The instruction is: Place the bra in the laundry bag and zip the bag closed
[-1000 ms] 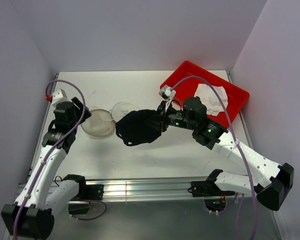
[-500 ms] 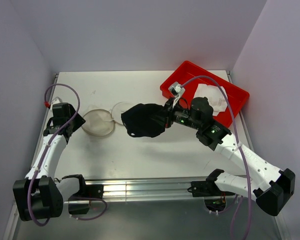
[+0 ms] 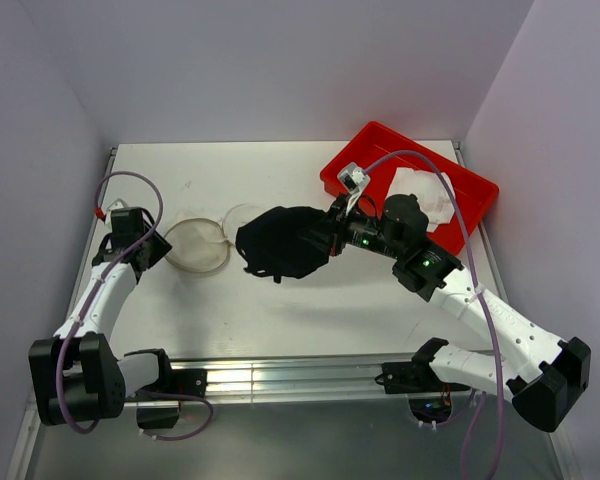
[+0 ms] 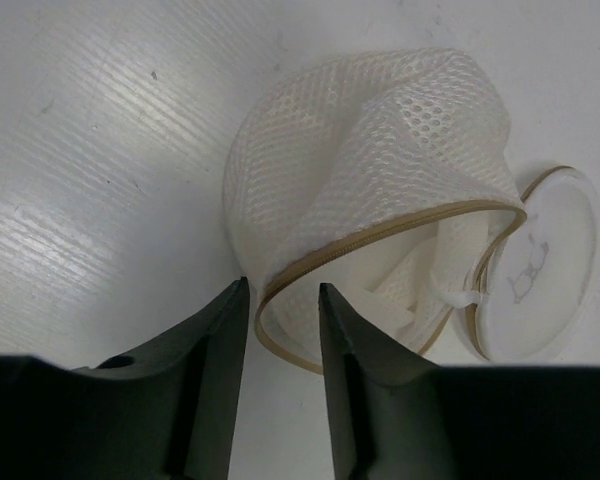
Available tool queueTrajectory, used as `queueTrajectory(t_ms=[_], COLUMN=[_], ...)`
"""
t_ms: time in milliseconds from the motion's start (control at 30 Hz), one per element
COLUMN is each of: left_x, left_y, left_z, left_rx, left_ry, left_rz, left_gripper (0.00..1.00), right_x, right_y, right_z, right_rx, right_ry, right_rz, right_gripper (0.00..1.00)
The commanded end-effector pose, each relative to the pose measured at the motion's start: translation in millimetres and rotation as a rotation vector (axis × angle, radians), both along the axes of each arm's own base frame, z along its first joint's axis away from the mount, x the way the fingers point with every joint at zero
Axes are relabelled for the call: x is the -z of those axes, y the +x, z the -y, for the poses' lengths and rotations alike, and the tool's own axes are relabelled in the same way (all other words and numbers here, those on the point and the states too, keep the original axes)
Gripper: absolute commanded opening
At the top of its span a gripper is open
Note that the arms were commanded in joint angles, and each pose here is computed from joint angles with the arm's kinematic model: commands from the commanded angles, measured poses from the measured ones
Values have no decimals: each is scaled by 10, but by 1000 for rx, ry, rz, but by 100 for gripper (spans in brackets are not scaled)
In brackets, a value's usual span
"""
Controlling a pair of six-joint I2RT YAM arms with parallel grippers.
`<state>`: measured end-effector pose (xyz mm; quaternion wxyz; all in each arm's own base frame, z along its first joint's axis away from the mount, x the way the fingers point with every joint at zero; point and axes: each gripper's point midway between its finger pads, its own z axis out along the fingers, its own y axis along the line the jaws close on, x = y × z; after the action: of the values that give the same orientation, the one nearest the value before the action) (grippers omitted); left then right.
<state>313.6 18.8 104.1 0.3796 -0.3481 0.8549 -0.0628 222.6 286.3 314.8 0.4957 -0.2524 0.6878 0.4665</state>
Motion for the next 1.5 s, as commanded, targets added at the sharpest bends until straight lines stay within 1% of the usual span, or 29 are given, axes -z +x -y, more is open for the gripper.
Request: queueTrajectory(t_ms=[0, 33, 67, 200, 267, 333, 400, 567, 600, 667, 700, 800, 900, 933, 967, 1000, 1033, 1067, 1133, 1167, 1233, 1300, 1333, 1367, 1467], left_x=[-31, -10, -33, -41, 1, -2, 36, 70, 72, 65, 59, 23, -30, -91, -103, -151, -267, -276, -404, -398, -477, -488, -577, -582, -624], left_y=[93, 87, 107, 127, 130, 155, 157, 168, 170, 178, 182, 212, 214, 211, 188, 169, 170, 113, 74, 19, -17, -66, -57, -79, -131], left_z=[-88, -86, -89, -81, -64, -49, -37, -54, -65, -64, -67, -5, 178, 328, 434, 675, 786, 925, 1100, 1172, 1241, 1286, 1300, 1312, 1296], left_rx=[-57, -61, -64, -64, -59, -55, -52, -60, -65, -62, -63, -39, 20, 67, 103, 173, 208, 257, 313, 341, 365, 384, 397, 402, 400], left_ry=[10, 7, 6, 1, -8, -16, -23, -18, -15, -14, -13, -30, -63, -74, -104, -141, -166, -212, -266, -301, -341, -366, -368, -375, -375], left_rz=[31, 30, 44, 58, 51, 62, 54, 48, 48, 52, 54, 77, 114, 136, 145, 165, 213, 220, 273, 272, 305, 312, 353, 361, 398], left_gripper=[38, 36, 31, 31, 29, 29, 30, 28, 23, 5, 0, 0, 0, 0, 0, 0, 0, 0, 0, 0, 0, 0, 0, 0, 0], right_x=[-189, -207, -200, -220, -226, -225, -236, -267, -265, -282, -276, -277, -288, -292, -304, -331, -390, -414, -490, -521, -509, -602, -524, -589, -495], right_y=[-40, -46, -46, -54, -48, -43, -41, -52, -49, -53, -57, -56, -39, -26, -13, 2, 23, 37, 85, 99, 188, 267, 357, 405, 645], right_z=[7, 15, 15, 12, -2, -10, -14, -9, -4, 7, 7, 19, 38, 41, 41, 43, 33, 27, -15, -38, -101, -138, -196, -215, -320], right_rx=[-14, -13, -13, -15, -17, -15, -13, -13, -10, -6, -6, -1, 17, 24, 33, 42, 46, 50, 49, 46, 50, 60, 71, 80, 129], right_ry=[53, 55, 54, 63, 75, 84, 95, 107, 107, 109, 110, 110, 118, 123, 140, 154, 179, 197, 232, 248, 266, 317, 315, 349, 380], right_rz=[52, 56, 55, 55, 50, 39, 35, 38, 39, 43, 43, 43, 47, 46, 41, 42, 55, 50, 65, 69, 70, 84, 64, 71, 38], right_gripper=[0, 0, 0, 0, 0, 0, 0, 0, 0, 0, 0, 0, 0, 0, 0, 0, 0, 0, 0, 0, 0, 0, 0, 0, 0])
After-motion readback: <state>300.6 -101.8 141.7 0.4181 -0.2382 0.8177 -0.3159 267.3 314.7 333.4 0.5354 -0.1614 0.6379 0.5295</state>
